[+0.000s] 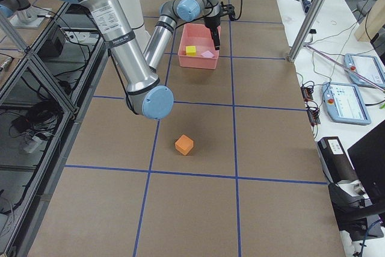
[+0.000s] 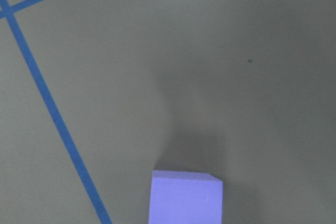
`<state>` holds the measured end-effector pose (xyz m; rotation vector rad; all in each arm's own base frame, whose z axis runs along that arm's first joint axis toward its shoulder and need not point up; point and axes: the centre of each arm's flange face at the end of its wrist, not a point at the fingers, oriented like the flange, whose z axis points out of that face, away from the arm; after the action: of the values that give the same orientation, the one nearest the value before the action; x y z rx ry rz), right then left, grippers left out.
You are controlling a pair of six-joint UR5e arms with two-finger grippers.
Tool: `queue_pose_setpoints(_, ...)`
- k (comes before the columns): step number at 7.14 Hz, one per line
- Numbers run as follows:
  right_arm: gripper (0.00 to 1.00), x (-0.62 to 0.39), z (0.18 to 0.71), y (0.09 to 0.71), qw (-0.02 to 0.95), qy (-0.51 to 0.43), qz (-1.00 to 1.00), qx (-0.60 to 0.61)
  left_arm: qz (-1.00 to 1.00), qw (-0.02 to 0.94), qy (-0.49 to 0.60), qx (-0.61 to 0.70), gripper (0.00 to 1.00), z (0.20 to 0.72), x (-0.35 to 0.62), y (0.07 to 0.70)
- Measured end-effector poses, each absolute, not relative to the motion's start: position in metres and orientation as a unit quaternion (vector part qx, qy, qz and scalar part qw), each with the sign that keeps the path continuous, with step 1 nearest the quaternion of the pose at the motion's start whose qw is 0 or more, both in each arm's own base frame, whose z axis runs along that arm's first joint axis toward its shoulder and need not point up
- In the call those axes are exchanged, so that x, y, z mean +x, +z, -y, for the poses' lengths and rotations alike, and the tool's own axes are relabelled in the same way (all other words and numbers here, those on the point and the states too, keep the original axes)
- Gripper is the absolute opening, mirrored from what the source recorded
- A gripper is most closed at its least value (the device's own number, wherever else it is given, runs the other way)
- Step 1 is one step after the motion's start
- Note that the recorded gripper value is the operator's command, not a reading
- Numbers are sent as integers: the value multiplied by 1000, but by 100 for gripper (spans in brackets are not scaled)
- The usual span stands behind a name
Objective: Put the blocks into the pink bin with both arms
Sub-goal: 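Withdraw the right gripper while the left gripper grasps the purple cube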
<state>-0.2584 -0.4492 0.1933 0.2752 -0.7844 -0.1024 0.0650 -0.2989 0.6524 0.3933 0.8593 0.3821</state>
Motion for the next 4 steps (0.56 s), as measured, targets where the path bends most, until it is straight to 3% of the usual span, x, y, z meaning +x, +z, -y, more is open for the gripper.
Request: queue_pose_setpoints(4,100,-160,471,262,916,-99,366,131,-402,877,193,177,100,301,82,662)
